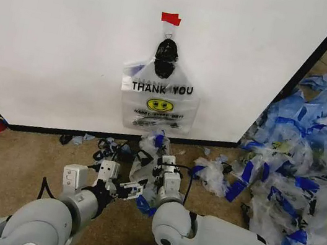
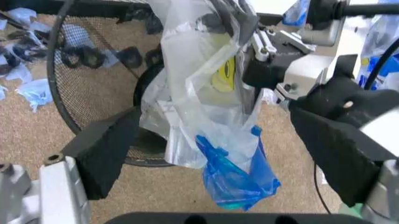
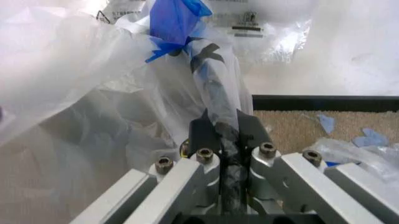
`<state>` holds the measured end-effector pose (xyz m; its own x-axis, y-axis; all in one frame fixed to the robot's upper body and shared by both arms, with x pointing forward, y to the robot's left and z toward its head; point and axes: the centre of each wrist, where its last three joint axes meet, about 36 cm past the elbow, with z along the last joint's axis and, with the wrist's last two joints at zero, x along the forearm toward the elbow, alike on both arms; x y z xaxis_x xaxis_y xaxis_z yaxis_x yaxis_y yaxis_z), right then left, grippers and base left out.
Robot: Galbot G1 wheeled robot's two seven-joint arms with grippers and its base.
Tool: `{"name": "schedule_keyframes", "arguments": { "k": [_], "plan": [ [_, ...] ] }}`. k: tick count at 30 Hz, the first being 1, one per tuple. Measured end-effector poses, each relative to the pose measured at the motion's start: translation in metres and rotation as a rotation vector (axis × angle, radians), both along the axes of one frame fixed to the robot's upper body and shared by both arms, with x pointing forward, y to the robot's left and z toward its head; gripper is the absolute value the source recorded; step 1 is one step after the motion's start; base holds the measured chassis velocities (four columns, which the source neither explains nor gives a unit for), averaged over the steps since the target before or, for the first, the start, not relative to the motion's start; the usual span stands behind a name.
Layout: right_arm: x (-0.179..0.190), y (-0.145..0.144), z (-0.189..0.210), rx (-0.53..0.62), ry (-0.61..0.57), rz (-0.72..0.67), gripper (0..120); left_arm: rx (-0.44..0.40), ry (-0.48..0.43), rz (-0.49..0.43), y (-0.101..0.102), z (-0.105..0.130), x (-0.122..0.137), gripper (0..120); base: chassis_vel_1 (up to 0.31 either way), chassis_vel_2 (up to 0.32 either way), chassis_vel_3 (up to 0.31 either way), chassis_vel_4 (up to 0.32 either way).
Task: Pick up the garbage bag from the wall and place it over the trash bin.
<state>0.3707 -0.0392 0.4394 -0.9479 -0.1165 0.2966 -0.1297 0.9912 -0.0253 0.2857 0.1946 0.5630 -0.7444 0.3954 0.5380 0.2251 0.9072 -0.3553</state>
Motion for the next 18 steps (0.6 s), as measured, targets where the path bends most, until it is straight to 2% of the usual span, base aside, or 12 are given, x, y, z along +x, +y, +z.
{"name": "schedule_keyframes", "arguments": {
  "k": [6,11,13,18],
  "plan": [
    [-0.002,0.000,0.001,0.011,0.002,0.002,0,-0.006,-0.007,-0.009,-0.004,-0.002,-0.001,86,0.000,0.000,0.000,0.000],
    [-0.007,-0.004,0.003,0.026,0.004,0.007,0,-0.009,-0.027,-0.005,-0.007,-0.006,0.004,63,0.000,0.000,0.000,0.000],
    [-0.007,-0.005,0.003,0.028,0.003,0.008,0,-0.008,-0.029,-0.004,-0.007,-0.006,0.005,59,0.000,0.000,0.000,0.000],
    [-0.010,-0.010,0.006,0.042,0.003,0.005,0,-0.003,-0.027,-0.001,-0.008,-0.012,0.009,38,0.000,0.000,0.000,0.000]
  ]
}}
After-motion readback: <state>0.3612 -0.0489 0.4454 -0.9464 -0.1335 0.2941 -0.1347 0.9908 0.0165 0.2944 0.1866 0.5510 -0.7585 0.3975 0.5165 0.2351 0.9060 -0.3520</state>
